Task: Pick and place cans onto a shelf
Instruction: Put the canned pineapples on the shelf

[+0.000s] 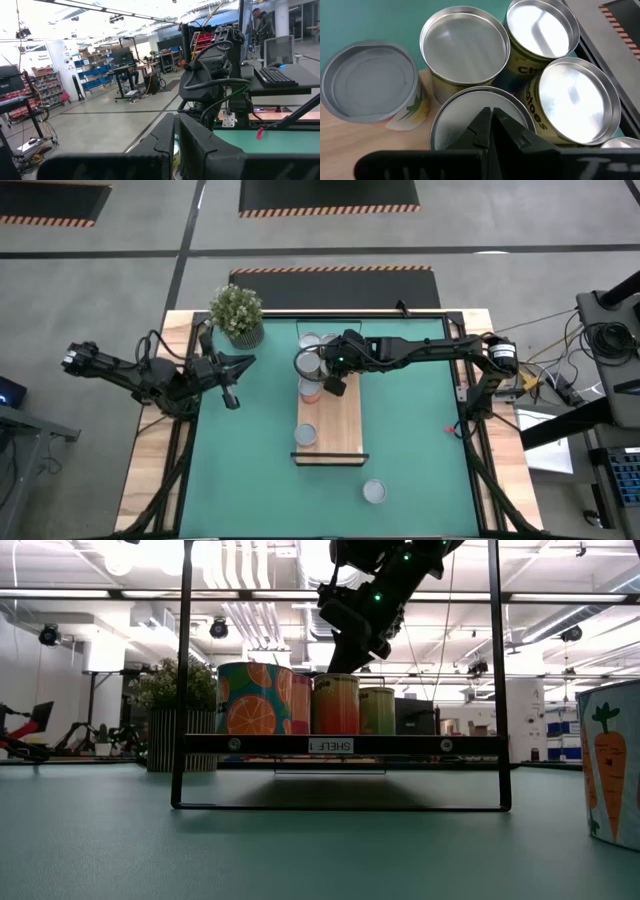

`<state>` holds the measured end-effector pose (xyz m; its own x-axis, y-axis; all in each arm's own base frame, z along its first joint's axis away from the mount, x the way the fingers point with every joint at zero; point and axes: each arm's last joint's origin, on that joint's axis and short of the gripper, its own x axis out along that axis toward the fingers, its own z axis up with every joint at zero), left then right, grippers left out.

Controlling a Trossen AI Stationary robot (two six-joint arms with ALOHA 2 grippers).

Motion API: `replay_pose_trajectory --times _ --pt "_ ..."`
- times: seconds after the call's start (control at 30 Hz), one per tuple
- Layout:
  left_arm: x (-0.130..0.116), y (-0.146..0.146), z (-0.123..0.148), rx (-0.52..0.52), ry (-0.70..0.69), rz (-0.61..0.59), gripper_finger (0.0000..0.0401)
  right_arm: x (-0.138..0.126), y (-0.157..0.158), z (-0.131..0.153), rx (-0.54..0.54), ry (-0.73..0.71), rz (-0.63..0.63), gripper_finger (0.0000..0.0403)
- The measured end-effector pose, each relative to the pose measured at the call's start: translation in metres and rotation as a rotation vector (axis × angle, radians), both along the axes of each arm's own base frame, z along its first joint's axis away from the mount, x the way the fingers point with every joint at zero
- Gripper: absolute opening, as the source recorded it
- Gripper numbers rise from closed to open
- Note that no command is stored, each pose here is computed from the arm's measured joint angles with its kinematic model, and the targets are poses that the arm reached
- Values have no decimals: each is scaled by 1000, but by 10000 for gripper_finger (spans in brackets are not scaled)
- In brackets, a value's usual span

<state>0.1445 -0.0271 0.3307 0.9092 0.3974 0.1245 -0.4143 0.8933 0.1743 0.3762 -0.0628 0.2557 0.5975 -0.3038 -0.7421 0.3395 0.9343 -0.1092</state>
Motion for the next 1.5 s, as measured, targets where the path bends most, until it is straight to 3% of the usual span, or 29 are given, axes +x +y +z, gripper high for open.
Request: replay_pose_trajectory --times 1.5 --pt "0 0 0 1 -1 -8 8 -1 -4 4 -41 0 2 9"
